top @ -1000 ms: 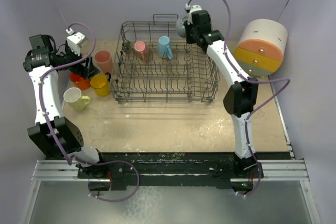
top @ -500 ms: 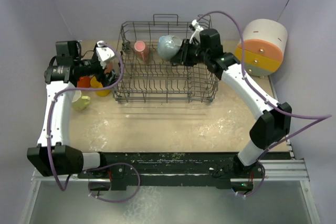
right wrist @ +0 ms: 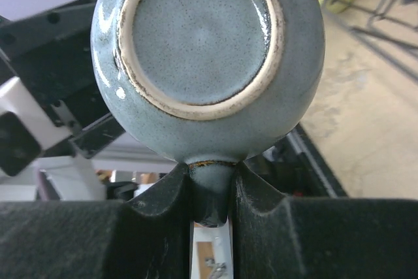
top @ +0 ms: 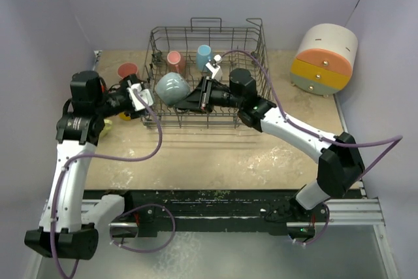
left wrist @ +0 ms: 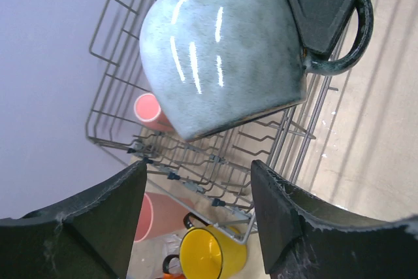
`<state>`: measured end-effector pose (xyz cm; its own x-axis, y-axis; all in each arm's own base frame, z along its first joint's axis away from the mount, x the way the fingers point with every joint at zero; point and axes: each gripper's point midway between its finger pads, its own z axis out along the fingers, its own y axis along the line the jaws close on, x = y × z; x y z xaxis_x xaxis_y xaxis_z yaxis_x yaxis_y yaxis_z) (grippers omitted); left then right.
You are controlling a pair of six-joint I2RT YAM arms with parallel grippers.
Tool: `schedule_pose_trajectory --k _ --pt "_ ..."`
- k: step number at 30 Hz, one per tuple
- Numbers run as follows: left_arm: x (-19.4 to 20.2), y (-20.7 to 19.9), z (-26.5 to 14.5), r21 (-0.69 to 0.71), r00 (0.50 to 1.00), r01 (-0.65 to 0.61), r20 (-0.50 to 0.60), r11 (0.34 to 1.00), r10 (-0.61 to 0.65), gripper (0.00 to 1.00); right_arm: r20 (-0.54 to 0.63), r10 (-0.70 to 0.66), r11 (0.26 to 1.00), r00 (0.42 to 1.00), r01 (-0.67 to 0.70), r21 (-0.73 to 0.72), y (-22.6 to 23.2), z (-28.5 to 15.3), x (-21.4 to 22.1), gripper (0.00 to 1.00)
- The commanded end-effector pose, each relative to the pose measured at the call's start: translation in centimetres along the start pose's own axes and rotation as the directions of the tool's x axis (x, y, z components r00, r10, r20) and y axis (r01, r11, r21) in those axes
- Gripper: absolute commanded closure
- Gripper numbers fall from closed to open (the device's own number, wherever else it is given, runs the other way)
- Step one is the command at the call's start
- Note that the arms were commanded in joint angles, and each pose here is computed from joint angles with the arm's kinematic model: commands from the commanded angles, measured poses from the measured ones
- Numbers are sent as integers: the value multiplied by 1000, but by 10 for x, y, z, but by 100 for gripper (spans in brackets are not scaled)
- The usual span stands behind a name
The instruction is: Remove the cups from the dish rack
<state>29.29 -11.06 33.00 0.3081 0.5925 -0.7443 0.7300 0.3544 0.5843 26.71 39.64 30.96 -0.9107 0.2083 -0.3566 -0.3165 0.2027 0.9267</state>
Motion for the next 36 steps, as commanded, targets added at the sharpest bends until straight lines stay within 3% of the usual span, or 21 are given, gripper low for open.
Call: schedule_pose_trajectory --k 1,15,23,26,30,33,36 --pt "-24 1 -16 -90 991 -109 65 990 115 33 57 -63 922 996 80 -379 116 -28 -4 100" --pt "-74 8 -46 -185 974 -116 170 976 148 41 8 -15 876 1000 17 -481 149 -29 28 100" --pt "-80 10 -54 -223 968 -139 173 965 179 48 -37 12 832 999 -30 -553 168 -27 48 100" --pt "-77 13 -50 -224 971 -134 167 965 173 58 -58 58 807 997 -81 -585 172 -29 54 100" --pt "-73 20 -48 -241 976 -113 157 964 154 83 -56 76 805 996 -95 -586 174 -28 53 100" --pt "-70 24 -48 -261 978 -110 143 959 152 100 -50 77 811 996 -91 -578 174 -28 53 74" --pt "-63 29 -48 -285 984 -101 110 953 137 100 -72 74 836 995 -101 -539 162 -26 59 44"
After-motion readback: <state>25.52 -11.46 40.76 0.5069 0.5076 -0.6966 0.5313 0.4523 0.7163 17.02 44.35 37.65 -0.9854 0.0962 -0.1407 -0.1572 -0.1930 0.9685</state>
